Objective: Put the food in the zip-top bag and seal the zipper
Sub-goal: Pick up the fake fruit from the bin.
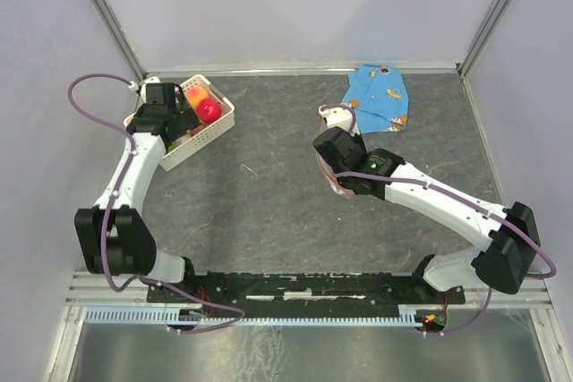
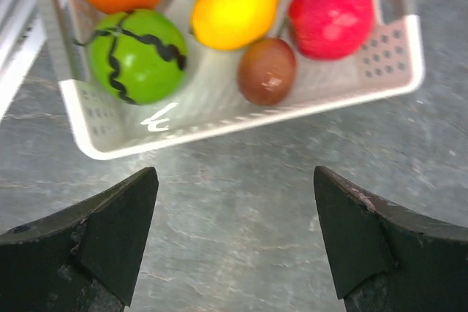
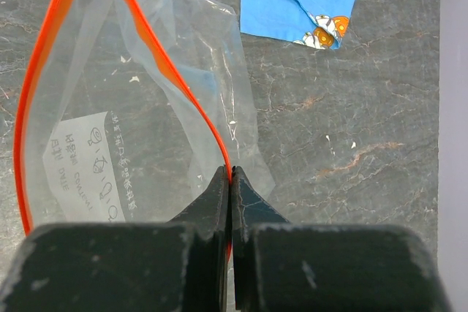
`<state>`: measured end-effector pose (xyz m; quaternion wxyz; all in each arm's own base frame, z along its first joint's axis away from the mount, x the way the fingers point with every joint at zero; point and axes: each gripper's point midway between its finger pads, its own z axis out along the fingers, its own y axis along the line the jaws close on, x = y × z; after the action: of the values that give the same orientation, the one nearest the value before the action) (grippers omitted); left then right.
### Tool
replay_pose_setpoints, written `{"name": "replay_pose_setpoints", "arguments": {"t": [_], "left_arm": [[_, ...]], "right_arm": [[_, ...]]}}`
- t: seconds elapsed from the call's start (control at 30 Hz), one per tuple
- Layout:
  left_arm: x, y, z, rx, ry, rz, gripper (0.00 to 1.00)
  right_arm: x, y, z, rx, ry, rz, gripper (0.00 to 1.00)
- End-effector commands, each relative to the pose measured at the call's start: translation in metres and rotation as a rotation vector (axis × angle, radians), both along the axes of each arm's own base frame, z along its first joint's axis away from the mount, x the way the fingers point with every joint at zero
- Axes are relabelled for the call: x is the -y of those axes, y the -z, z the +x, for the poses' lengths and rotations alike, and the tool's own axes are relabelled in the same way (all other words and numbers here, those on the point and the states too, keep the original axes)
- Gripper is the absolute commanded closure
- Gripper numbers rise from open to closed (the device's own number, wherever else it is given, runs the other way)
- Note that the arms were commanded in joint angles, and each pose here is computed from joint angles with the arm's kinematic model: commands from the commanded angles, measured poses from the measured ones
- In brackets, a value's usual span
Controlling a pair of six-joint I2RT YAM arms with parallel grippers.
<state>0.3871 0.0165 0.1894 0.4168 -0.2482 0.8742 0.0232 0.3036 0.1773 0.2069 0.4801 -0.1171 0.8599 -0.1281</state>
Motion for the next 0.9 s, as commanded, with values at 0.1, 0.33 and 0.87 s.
{"name": "replay_pose_setpoints", "arguments": {"t": [0.1, 0.33, 0.87], "left_arm": [[-0.066, 0.009, 0.021, -0.096, -0.119, 0.133, 0.07], [-0.104, 0.035, 0.045, -0.167, -0.201, 0.151, 0.06], [-0.109, 0.109, 0.069, -0.301, -0.175, 0.114, 0.07]], "right_arm": [[-0.004, -0.001, 0.003, 0.007, -0.011, 0.006, 0.98], [-0.005, 0.001, 0.004, 0.015, -0.016, 0.014, 0.98], [-0.006, 0.014, 0.006, -0.006, -0.021, -0.024, 0.98]]}}
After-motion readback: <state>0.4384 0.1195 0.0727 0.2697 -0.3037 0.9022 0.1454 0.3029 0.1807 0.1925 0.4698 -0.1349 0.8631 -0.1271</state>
